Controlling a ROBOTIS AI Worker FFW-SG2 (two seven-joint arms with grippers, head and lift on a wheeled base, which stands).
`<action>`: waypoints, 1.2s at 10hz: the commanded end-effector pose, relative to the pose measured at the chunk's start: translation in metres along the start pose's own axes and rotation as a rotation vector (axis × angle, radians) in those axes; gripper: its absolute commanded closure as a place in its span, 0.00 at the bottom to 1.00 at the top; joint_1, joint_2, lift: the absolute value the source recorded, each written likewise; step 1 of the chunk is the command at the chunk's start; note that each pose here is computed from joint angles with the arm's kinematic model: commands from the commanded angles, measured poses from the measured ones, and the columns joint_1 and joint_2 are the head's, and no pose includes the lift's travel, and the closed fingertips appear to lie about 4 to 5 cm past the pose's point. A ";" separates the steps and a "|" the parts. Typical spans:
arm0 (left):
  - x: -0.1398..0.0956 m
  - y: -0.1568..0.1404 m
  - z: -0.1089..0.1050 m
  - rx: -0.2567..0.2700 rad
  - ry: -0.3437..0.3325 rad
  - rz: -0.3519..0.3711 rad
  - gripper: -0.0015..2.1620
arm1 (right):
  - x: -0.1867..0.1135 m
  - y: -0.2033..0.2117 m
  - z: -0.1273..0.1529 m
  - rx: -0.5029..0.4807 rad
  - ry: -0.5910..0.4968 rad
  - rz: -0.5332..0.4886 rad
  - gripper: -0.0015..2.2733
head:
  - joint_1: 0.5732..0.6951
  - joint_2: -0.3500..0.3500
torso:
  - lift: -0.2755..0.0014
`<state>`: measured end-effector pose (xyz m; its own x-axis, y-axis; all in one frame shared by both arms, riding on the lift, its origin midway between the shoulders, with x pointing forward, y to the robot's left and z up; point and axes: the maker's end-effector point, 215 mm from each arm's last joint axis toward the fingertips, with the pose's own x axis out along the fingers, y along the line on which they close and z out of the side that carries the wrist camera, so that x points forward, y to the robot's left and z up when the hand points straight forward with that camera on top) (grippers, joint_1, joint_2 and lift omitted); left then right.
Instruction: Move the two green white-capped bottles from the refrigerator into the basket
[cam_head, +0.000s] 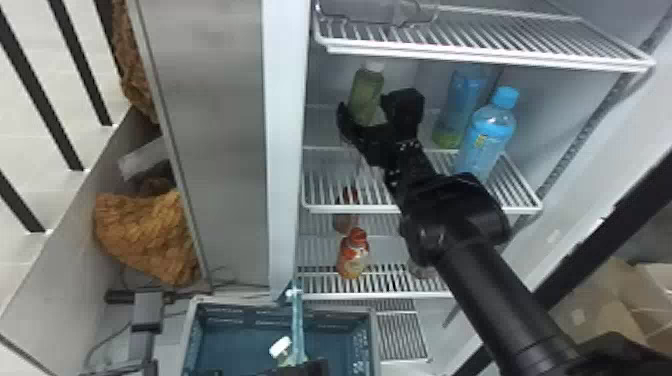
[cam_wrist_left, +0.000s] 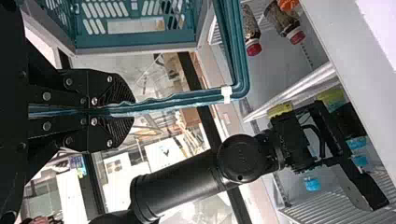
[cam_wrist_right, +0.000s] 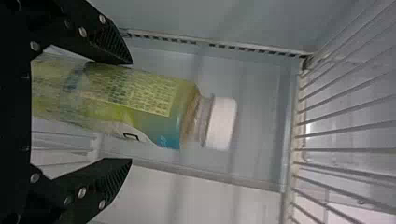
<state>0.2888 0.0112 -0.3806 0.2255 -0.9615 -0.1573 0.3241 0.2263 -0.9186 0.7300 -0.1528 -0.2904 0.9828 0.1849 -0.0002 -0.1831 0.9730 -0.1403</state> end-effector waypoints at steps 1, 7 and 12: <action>0.001 -0.001 -0.001 -0.001 0.001 -0.004 0.56 | 0.001 -0.001 -0.003 0.023 0.009 -0.003 0.39 | 1.00 0.28 | 0.98; -0.001 0.000 -0.005 -0.016 -0.001 -0.004 0.56 | -0.006 0.010 0.016 0.078 -0.053 0.015 0.39 | 1.00 0.29 | 0.98; -0.005 0.000 -0.005 -0.025 -0.018 -0.006 0.56 | -0.054 0.022 0.036 0.091 -0.137 0.016 0.39 | 1.00 0.30 | 0.98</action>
<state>0.2832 0.0150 -0.3821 0.2399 -0.9598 -0.1455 0.3027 0.2164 -0.9282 0.6792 -0.1361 -0.2616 0.9696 0.2118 0.1227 -0.2078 0.9772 -0.0444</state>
